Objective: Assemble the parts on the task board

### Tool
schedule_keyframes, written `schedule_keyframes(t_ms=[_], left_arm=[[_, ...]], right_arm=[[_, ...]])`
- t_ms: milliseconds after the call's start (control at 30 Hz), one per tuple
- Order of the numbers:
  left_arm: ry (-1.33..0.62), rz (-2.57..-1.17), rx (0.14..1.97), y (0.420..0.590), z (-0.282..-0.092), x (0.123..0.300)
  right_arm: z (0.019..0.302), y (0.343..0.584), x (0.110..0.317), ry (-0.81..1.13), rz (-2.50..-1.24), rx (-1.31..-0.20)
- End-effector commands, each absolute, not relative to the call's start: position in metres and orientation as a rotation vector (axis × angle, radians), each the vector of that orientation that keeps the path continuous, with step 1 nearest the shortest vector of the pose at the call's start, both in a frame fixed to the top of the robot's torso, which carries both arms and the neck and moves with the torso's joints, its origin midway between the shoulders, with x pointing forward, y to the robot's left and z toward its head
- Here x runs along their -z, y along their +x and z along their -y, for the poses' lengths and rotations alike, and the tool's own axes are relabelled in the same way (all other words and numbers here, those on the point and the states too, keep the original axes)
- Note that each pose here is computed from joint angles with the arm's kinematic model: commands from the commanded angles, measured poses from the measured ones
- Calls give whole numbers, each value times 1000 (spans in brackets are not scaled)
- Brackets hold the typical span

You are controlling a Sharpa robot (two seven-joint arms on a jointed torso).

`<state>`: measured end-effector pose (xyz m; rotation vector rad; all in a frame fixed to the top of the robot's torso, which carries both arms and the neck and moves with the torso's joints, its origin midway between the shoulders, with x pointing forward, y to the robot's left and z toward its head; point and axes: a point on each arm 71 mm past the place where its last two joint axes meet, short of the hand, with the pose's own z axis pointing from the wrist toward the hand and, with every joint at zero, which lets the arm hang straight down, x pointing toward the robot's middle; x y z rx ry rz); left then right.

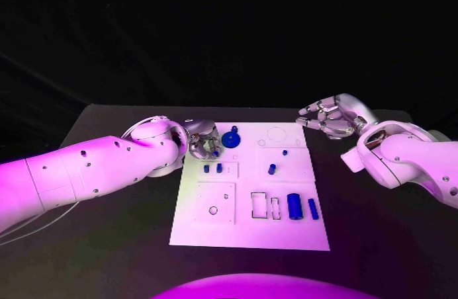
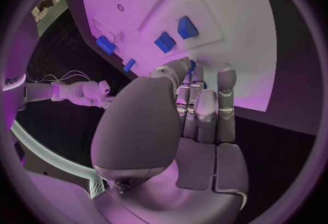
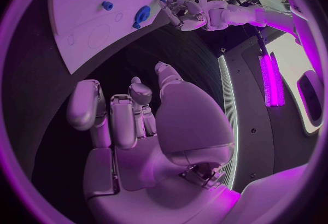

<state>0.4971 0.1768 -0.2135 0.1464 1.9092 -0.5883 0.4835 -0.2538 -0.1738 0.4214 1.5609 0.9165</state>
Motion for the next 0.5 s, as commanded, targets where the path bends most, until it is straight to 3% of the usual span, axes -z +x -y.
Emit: schedule_keyframes(t_ms=[33, 500], left_arm=[[161, -1933, 589, 496, -175, 216], [149, -1928, 583, 496, -176, 216]], right_arm=[[253, 483, 173, 407, -1558, -922], [254, 483, 173, 407, -1557, -921]])
